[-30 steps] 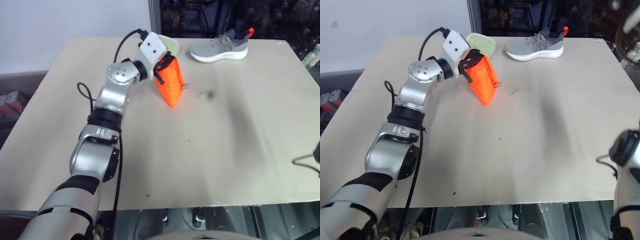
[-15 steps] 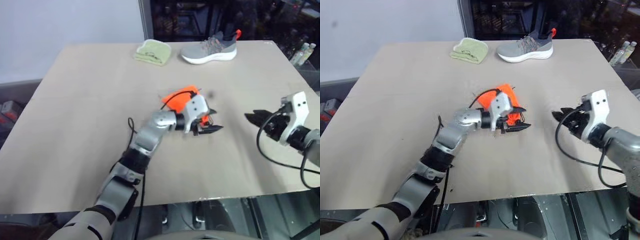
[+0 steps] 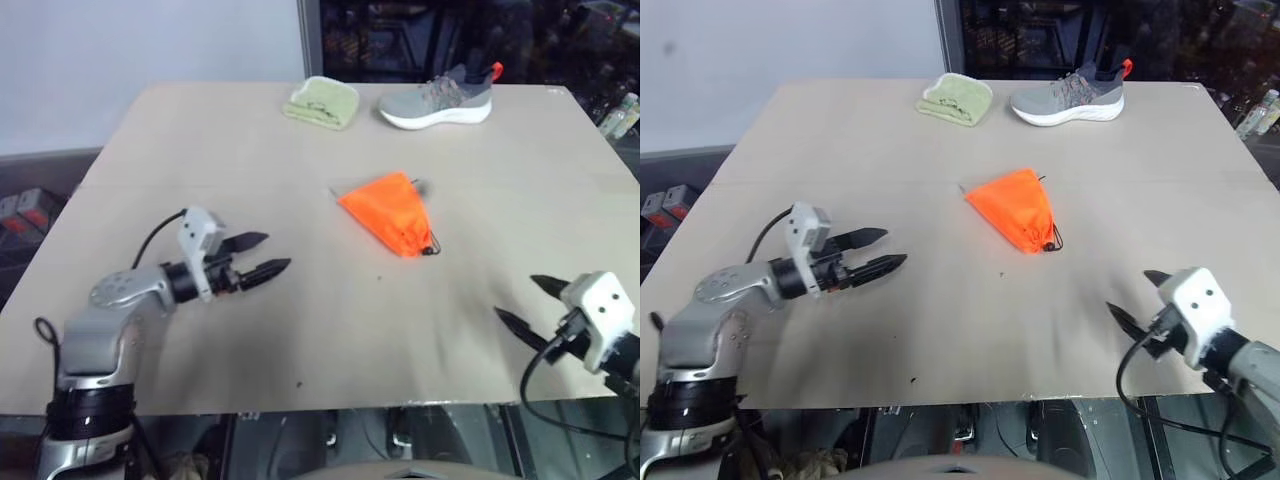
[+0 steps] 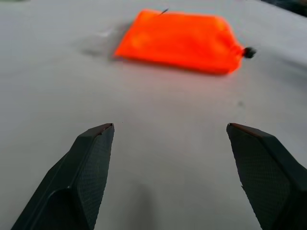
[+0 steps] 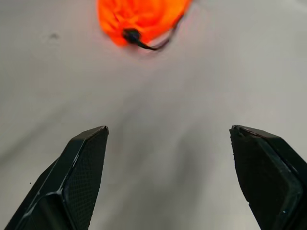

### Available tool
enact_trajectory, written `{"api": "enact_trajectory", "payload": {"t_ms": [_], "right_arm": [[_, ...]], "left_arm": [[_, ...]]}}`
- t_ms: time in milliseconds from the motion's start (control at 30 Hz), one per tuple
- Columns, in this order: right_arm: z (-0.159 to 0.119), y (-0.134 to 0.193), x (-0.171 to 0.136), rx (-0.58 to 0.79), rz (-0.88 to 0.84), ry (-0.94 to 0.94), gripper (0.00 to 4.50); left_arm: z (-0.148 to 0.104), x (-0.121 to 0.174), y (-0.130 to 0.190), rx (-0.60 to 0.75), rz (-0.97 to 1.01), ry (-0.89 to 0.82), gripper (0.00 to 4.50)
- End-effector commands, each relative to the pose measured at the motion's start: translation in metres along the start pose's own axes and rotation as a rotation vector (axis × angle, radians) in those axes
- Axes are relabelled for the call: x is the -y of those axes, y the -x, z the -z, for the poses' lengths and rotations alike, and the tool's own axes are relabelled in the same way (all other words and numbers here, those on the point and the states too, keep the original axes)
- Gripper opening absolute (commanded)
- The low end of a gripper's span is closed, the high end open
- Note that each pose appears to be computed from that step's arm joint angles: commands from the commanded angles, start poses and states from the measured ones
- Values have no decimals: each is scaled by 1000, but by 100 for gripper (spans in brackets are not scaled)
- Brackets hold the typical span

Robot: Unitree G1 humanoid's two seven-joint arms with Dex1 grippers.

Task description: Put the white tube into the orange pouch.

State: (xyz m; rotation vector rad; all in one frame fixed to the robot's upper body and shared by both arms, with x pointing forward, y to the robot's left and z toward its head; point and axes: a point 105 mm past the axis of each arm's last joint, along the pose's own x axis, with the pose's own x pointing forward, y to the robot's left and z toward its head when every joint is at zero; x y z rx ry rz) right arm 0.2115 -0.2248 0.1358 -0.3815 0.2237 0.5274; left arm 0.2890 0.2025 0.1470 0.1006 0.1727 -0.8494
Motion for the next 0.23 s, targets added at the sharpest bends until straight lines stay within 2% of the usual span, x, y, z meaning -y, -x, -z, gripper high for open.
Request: {"api": "enact_trajectory", "payload": {"t_ms": [33, 233], "right_arm": [[-12, 11, 11, 36, 6, 80, 410], [-20, 3, 19, 51, -76, 92, 410]], "left_arm": [[-11, 16, 22, 16, 16, -51, 386], [-3, 30, 39, -29, 47, -57, 386]]}}
